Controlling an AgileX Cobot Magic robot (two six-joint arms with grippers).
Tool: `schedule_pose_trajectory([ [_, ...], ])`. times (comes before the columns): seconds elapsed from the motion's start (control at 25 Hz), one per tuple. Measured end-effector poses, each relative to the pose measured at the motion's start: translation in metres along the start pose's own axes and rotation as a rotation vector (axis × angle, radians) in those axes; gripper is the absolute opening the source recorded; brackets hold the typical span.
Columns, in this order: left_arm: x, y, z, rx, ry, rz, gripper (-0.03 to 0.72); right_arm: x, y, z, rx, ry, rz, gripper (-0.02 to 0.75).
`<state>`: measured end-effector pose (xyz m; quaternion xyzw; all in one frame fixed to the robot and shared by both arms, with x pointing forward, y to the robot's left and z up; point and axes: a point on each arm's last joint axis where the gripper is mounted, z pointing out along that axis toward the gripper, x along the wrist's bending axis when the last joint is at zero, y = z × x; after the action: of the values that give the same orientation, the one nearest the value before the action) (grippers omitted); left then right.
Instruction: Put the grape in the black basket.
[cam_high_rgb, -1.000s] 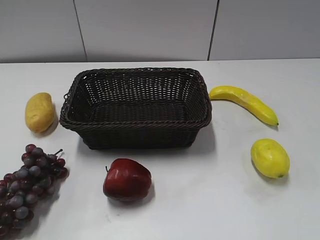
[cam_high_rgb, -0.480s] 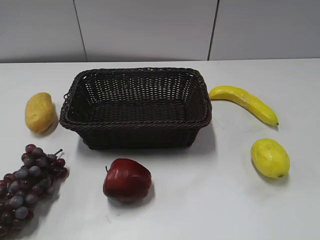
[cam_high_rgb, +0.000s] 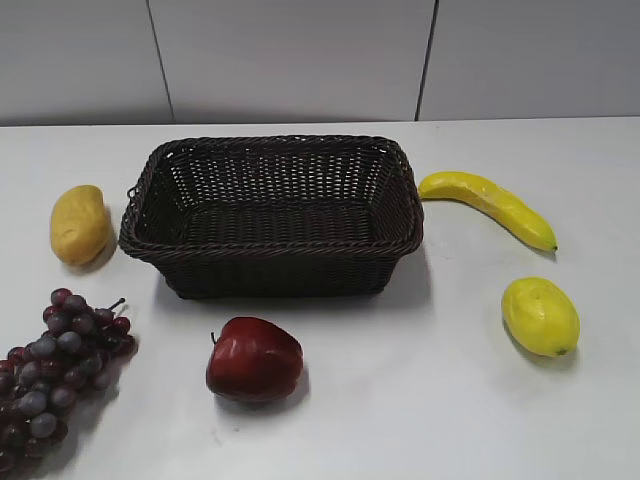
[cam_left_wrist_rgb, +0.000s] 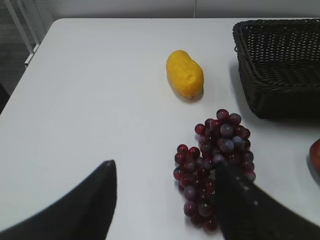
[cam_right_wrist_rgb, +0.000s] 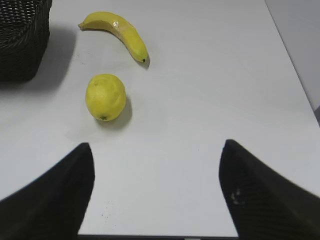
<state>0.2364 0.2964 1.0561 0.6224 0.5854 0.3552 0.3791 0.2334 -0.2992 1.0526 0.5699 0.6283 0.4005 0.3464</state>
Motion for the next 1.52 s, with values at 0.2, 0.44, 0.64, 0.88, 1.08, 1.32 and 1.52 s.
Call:
schedule_pose_trajectory([
  [0.2, 0.002, 0.036, 0.012, 0.028, 0.002, -0.004, 0.584, 0.0, 0.0, 0.0, 0.0, 0.0, 0.0, 0.59],
  [0.44, 0.004, 0.065, 0.055, 0.22, -0.018, -0.001, 0.584, 0.0, 0.0, 0.0, 0.0, 0.0, 0.0, 0.59],
  [0.64, -0.004, 0.068, 0.093, 0.391, -0.118, -0.069, 0.584, 0.0, 0.0, 0.0, 0.0, 0.0, 0.0, 0.59],
  [0.88, -0.009, 0.064, 0.127, 0.538, -0.188, -0.084, 0.584, 0.0, 0.0, 0.0, 0.0, 0.0, 0.0, 0.59],
  [1.08, -0.012, 0.06, 0.144, 0.604, -0.23, -0.095, 0.584, 0.0, 0.0, 0.0, 0.0, 0.0, 0.0, 0.59],
  [1.32, -0.035, 0.058, 0.156, 0.63, -0.323, -0.004, 0.584, 0.0, 0.0, 0.0, 0.0, 0.0, 0.0, 0.59],
  [1.52, -0.05, 0.046, 0.173, 0.743, -0.324, 0.038, 0.584, 0.0, 0.0, 0.0, 0.0, 0.0, 0.0, 0.59],
])
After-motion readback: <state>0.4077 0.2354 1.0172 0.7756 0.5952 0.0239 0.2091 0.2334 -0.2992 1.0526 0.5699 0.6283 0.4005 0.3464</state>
